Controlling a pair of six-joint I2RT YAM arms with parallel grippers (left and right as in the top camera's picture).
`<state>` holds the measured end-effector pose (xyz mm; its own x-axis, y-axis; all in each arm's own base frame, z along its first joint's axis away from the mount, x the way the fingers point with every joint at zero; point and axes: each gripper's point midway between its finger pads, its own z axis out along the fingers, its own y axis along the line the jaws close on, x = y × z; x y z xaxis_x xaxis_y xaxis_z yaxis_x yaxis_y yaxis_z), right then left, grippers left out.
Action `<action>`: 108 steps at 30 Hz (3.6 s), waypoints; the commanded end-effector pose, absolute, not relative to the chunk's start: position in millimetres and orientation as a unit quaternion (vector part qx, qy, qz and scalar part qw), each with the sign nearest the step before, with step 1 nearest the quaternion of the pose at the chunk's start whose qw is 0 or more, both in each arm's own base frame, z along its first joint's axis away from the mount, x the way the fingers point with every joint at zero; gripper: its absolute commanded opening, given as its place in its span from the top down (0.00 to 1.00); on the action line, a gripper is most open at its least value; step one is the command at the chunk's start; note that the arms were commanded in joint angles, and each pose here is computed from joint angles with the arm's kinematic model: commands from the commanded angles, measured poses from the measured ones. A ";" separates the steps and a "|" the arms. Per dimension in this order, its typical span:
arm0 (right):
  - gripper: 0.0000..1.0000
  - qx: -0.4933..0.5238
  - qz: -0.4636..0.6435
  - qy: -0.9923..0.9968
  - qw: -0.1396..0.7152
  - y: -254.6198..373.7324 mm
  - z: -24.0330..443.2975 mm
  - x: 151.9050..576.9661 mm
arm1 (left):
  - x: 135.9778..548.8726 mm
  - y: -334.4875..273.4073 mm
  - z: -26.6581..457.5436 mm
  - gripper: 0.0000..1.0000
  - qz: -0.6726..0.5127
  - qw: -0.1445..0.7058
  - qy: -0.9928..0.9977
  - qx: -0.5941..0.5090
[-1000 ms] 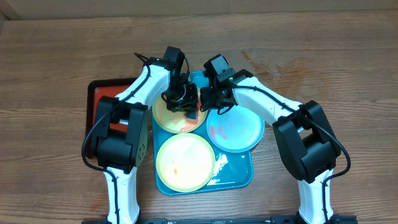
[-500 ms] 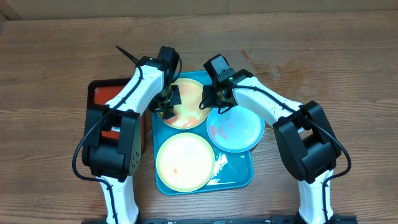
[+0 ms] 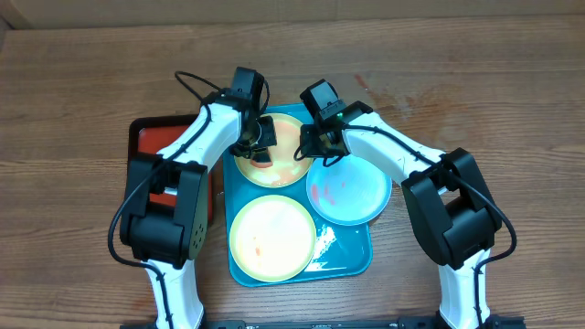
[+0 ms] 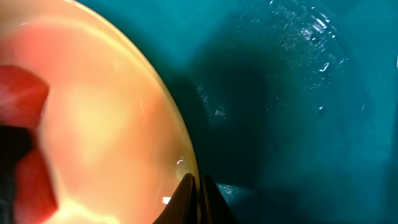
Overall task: Clean dirty plates on tray and stack at the side
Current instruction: 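Scrub the top yellow plate with the sponge in the left gripper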
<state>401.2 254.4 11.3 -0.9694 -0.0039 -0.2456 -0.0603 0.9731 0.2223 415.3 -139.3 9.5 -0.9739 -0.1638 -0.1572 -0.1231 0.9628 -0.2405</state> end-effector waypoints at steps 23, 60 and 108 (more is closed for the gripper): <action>0.96 -0.012 0.083 0.989 0.121 240.2 -0.4 401.4 | 360.8 -133.3 -11.7 0.96 -0.124 0.011 0.988 -0.091; 0.96 -0.095 0.085 0.986 0.112 244.5 -1.4 393.8 | 400.4 -228.3 -1.8 0.96 -0.344 0.071 0.936 0.034; 0.96 -0.078 0.092 0.986 0.118 249.7 0.0 395.9 | 375.6 -220.0 -2.1 0.96 -0.234 0.004 0.972 0.014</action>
